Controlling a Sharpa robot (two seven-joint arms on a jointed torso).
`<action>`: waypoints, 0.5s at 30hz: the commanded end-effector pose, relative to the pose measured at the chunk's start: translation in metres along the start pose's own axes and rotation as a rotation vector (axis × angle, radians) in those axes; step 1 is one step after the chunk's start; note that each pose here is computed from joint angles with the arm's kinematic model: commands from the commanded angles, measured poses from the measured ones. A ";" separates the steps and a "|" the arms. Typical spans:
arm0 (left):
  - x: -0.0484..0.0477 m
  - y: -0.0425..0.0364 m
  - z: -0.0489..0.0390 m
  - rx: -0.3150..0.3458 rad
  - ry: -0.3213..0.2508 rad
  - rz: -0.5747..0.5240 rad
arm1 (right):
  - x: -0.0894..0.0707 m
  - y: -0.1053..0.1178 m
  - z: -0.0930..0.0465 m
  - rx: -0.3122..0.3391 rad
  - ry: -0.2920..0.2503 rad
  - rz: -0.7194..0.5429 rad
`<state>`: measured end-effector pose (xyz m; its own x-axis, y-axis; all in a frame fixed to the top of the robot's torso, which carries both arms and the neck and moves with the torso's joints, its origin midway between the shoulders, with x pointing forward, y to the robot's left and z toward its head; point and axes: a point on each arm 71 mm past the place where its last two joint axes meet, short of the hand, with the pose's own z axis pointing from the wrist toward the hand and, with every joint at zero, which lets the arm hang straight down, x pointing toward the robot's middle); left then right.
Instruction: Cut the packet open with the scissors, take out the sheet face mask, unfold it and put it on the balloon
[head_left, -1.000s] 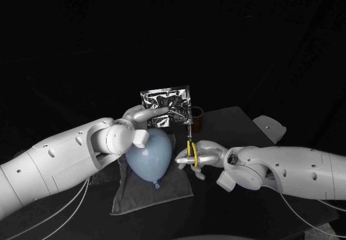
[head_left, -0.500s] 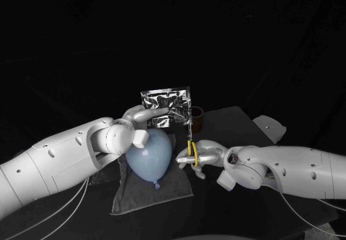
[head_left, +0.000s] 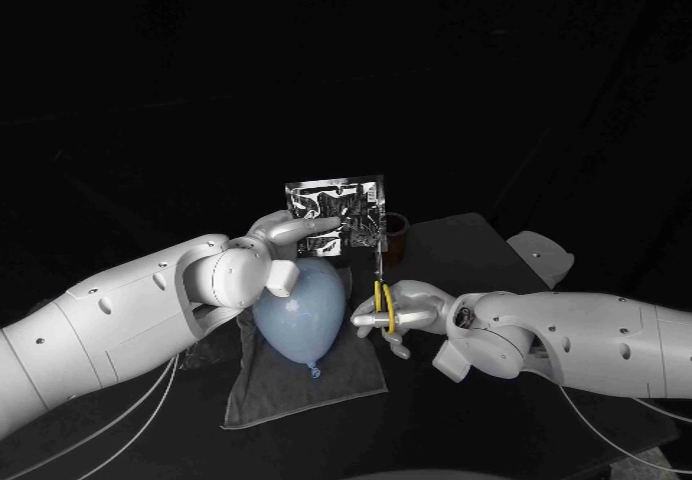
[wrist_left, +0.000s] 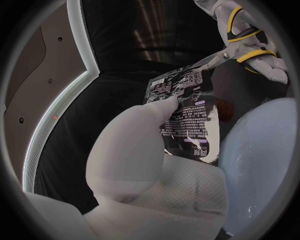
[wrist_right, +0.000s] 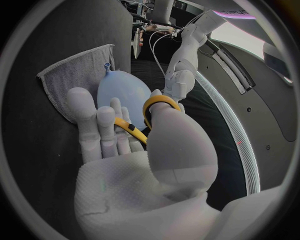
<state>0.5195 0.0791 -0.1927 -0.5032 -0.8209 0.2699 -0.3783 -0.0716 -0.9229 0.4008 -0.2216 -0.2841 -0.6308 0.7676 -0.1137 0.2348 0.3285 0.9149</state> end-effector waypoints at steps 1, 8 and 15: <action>0.0024 -0.0014 0.0000 0.006 0.028 0.004 | 0.003 0.001 0.001 -0.003 0.027 0.003; 0.0003 -0.0016 -0.0005 0.008 0.024 0.004 | 0.004 0.001 0.001 -0.002 0.028 0.005; 0.0003 -0.0015 -0.0006 0.006 0.028 0.007 | 0.003 0.001 0.002 -0.003 0.022 0.006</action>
<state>0.5203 0.0815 -0.1929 -0.5066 -0.8196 0.2676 -0.3760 -0.0692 -0.9240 0.4008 -0.2196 -0.2847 -0.6343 0.7653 -0.1095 0.2394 0.3291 0.9134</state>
